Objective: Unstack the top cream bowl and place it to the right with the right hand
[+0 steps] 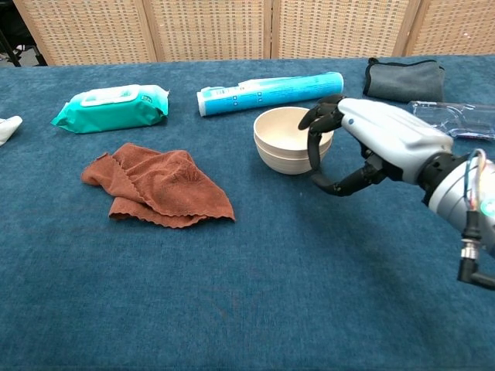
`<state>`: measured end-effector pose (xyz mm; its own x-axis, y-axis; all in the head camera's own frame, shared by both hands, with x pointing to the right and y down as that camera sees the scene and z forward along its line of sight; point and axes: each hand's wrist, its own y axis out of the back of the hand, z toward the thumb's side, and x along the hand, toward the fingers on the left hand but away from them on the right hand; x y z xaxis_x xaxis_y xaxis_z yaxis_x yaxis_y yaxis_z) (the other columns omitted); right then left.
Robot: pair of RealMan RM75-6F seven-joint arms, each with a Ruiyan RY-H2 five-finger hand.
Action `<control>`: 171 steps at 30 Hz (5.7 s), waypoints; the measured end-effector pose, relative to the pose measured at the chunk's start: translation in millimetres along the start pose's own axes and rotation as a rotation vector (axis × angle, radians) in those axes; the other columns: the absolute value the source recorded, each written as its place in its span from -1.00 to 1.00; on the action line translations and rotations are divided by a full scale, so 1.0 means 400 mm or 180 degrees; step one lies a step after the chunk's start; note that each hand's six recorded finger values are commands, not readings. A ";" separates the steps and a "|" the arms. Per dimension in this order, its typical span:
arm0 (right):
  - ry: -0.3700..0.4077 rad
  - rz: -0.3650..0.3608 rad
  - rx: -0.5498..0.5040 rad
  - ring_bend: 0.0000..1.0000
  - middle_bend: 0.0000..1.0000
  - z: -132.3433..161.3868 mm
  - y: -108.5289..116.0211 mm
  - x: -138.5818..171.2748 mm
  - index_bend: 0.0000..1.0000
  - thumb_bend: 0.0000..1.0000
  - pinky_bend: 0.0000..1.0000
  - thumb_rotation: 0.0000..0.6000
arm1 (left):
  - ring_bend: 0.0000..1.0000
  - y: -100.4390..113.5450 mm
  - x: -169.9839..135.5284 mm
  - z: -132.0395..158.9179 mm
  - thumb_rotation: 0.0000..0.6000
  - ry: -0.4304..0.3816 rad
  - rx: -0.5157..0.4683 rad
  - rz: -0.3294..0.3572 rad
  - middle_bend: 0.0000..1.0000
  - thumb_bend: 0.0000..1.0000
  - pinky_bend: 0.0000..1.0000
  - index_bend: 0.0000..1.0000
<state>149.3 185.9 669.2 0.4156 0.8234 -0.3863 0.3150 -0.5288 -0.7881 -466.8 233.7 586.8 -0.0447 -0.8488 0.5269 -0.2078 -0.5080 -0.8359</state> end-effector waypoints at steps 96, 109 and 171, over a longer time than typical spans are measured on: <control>0.0053 0.0082 0.0413 -0.94 -0.60 -0.010 -0.005 -0.149 0.04 -0.21 -0.71 1.00 | -0.69 -0.045 -0.011 0.013 1.00 -0.0017 -0.0051 -0.0238 -0.66 0.03 -0.30 0.13; 0.0033 0.0125 0.0437 -0.94 -0.60 -0.021 -0.017 -0.144 0.04 -0.17 -0.71 1.00 | -0.69 -0.046 -0.011 0.013 1.00 -0.0018 -0.0065 -0.0247 -0.66 0.03 -0.30 0.13; 0.0149 -0.0113 0.0744 -0.91 -0.56 -0.001 0.046 -0.192 0.19 -0.17 -0.67 1.00 | -0.69 -0.048 -0.012 0.014 1.00 -0.0008 -0.0100 -0.0264 -0.66 0.03 -0.30 0.15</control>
<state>123.7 112.9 684.5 0.4487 0.8273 -0.3379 0.1264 -0.4331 -0.8924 -457.1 246.5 599.3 -0.0234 -0.8043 0.5937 -0.2411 -0.5718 -0.7842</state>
